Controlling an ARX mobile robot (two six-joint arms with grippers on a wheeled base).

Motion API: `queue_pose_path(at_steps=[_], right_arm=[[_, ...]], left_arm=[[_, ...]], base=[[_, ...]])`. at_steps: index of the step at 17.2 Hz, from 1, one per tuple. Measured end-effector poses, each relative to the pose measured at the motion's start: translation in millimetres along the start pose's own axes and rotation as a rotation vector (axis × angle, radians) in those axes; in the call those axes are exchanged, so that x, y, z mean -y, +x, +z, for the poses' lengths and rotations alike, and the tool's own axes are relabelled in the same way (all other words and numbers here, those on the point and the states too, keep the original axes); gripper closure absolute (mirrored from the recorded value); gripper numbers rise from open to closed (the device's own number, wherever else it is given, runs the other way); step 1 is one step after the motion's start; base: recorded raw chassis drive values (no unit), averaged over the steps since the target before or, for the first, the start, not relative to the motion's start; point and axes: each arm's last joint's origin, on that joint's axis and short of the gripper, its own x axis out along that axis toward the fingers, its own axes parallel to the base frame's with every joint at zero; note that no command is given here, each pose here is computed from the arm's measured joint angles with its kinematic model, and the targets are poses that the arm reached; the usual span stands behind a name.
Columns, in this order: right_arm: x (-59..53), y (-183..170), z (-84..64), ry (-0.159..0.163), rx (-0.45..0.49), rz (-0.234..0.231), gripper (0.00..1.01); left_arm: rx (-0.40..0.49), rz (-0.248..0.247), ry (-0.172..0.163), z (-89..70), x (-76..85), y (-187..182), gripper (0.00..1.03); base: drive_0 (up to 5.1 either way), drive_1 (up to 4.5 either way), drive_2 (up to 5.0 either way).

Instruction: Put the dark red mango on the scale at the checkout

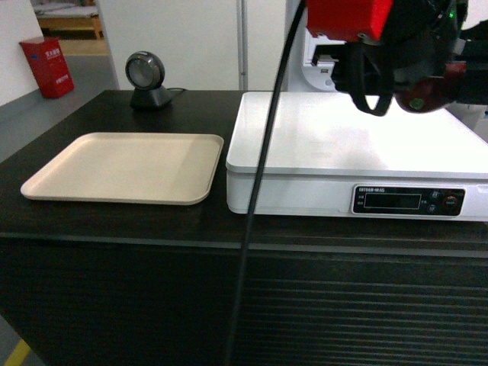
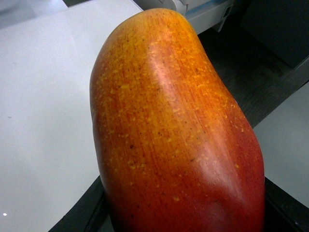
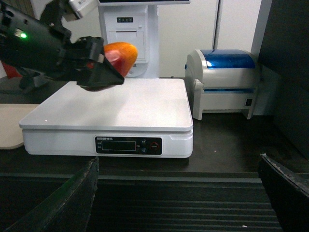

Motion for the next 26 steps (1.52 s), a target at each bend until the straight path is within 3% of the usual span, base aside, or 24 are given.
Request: queue_pose_path(at_steps=[2, 5, 8, 11, 16, 18, 19, 20, 23, 26], right_arm=[[0.0, 0.0, 0.0, 0.000, 0.000, 0.000, 0.03], [0.0, 0.0, 0.0, 0.000, 0.000, 0.000, 0.03], [0.0, 0.0, 0.0, 0.000, 0.000, 0.000, 0.03], [0.0, 0.0, 0.0, 0.000, 0.000, 0.000, 0.03], [0.0, 0.0, 0.0, 0.000, 0.000, 0.000, 0.03], [0.0, 0.0, 0.0, 0.000, 0.000, 0.000, 0.03], [0.0, 0.0, 0.0, 0.000, 0.000, 0.000, 0.03], [0.0, 0.0, 0.0, 0.000, 0.000, 0.000, 0.03], [0.0, 0.0, 0.0, 0.000, 0.000, 0.000, 0.03], [0.0, 0.0, 0.0, 0.000, 0.000, 0.000, 0.03]], left_arm=[[-0.033, 0.035, -0.051, 0.7, -0.1, 21.7, 0.42], [-0.071, 0.131, -0.125, 3.2, -15.7, 47.4, 0.42], [-0.058, 0.198, -0.151, 12.9, -28.5, 59.4, 0.42], [-0.091, 0.222, -0.142, 10.4, -30.5, 66.4, 0.42], [-0.162, 0.253, -0.124, -9.1, -38.0, 80.6, 0.40], [-0.154, 0.237, -0.121, -12.2, -38.2, 81.3, 0.15], [-0.155, 0.228, -0.119, -13.3, -38.0, 80.6, 0.06], [-0.147, 0.226, -0.119, -13.0, -38.5, 78.9, 0.04], [-0.094, 0.207, -0.103, -2.2, -38.3, 66.8, 0.05], [0.041, 0.152, -0.032, 24.6, -33.6, 30.7, 0.05]], base=[[0.0, 0.00, 0.0], [0.0, 0.00, 0.0], [0.0, 0.00, 0.0], [0.0, 0.00, 0.0], [0.0, 0.00, 0.0], [0.0, 0.00, 0.0], [0.0, 0.00, 0.0], [0.0, 0.00, 0.0], [0.0, 0.00, 0.0], [0.0, 0.00, 0.0]])
